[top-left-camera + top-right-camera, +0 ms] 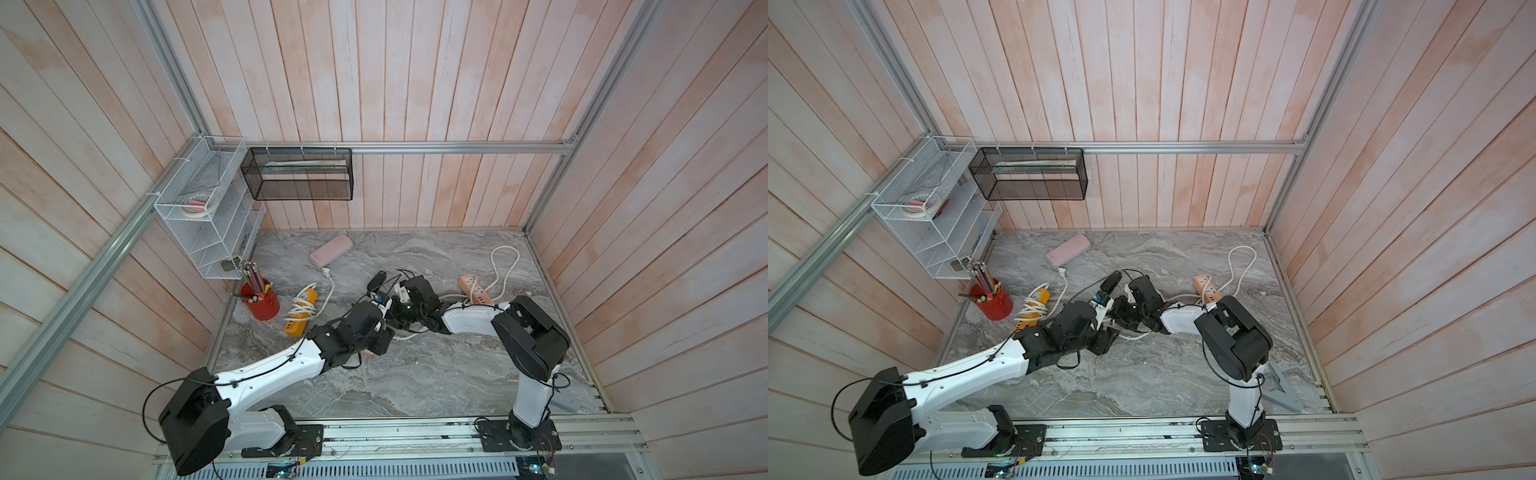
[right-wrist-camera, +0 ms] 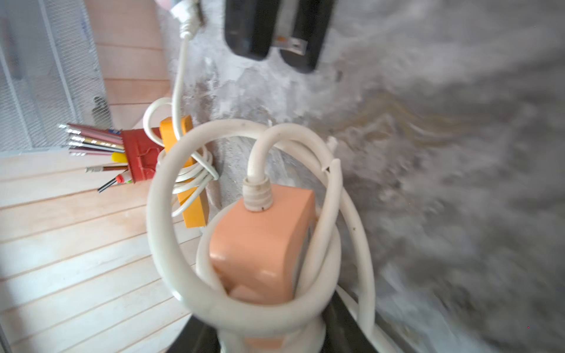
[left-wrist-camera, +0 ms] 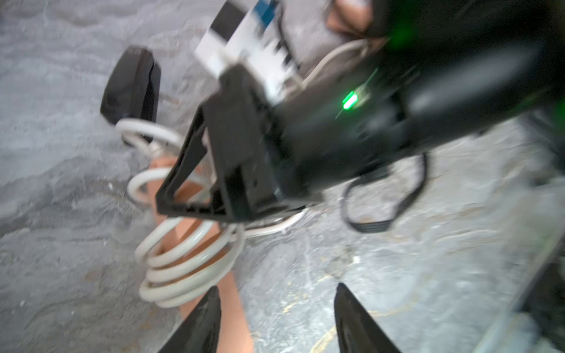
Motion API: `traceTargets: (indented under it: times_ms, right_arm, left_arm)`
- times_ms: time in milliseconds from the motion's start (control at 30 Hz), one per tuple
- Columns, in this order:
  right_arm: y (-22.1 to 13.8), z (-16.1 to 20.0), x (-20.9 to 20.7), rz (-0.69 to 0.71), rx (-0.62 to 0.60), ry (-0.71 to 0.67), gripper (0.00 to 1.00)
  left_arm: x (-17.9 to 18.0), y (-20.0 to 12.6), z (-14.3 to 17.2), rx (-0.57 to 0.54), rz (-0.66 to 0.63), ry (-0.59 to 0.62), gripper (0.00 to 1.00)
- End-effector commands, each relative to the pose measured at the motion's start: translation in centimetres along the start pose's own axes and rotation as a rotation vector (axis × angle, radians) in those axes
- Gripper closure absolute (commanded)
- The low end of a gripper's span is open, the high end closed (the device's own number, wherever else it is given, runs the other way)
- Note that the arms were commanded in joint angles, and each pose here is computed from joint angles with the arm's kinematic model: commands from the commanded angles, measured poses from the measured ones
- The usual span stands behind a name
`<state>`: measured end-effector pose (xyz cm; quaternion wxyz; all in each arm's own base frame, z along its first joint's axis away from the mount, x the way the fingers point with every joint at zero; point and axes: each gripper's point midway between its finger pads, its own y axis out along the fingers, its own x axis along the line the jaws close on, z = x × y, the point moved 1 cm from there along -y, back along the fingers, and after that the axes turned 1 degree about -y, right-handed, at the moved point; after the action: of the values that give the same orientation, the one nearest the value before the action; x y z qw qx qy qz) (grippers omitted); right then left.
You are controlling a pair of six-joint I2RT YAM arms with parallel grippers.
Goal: Wrap the cord around the power strip
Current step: Place the power strip at the center of the board.
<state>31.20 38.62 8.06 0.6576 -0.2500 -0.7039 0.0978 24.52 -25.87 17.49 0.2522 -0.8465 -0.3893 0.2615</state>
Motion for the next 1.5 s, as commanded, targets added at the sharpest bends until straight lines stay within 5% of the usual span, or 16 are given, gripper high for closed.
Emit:
traceTargets:
  times_ms: [0,167,367,500,633,800,1000,1333,1467]
  right_arm:
    - [0.6,-0.9,5.0,-0.291,-0.04,-0.199,0.71]
    - [0.4,-1.0,7.8,-0.529,-0.102,-0.227,0.73]
    - [1.9,0.6,4.7,-0.468,-0.02,-0.097,0.71]
    - [2.7,1.3,2.9,-0.43,0.045,0.014,0.69]
    - [2.2,1.1,3.6,-0.457,0.033,0.01,0.68]
    - [1.4,0.8,3.9,-0.479,0.024,0.008,0.7]
    - [0.6,0.4,4.5,-0.533,0.029,0.024,0.73]
    - [-0.1,0.1,5.4,-0.579,0.022,0.039,0.73]
    - [-0.1,-0.1,6.0,-0.584,0.025,0.024,0.73]
  left_arm:
    - [-0.1,-1.8,-0.8,0.011,0.123,-0.096,0.39]
    - [6.6,-2.7,-0.7,-0.034,-0.005,-0.277,0.41]
    - [11.9,-1.9,-0.8,-0.106,-0.138,-0.34,0.43]
    - [13.6,1.0,1.2,-0.021,-0.19,-0.354,0.42]
    - [13.7,2.4,3.9,0.076,-0.184,-0.415,0.35]
    - [14.1,0.5,4.7,-0.027,-0.022,-0.679,0.1]
    - [12.3,1.0,6.4,0.0,0.132,-0.77,0.1]
    - [10.2,0.5,8.5,0.019,0.214,-0.786,0.16]
    - [9.8,0.7,8.8,0.016,0.23,-0.774,0.26]
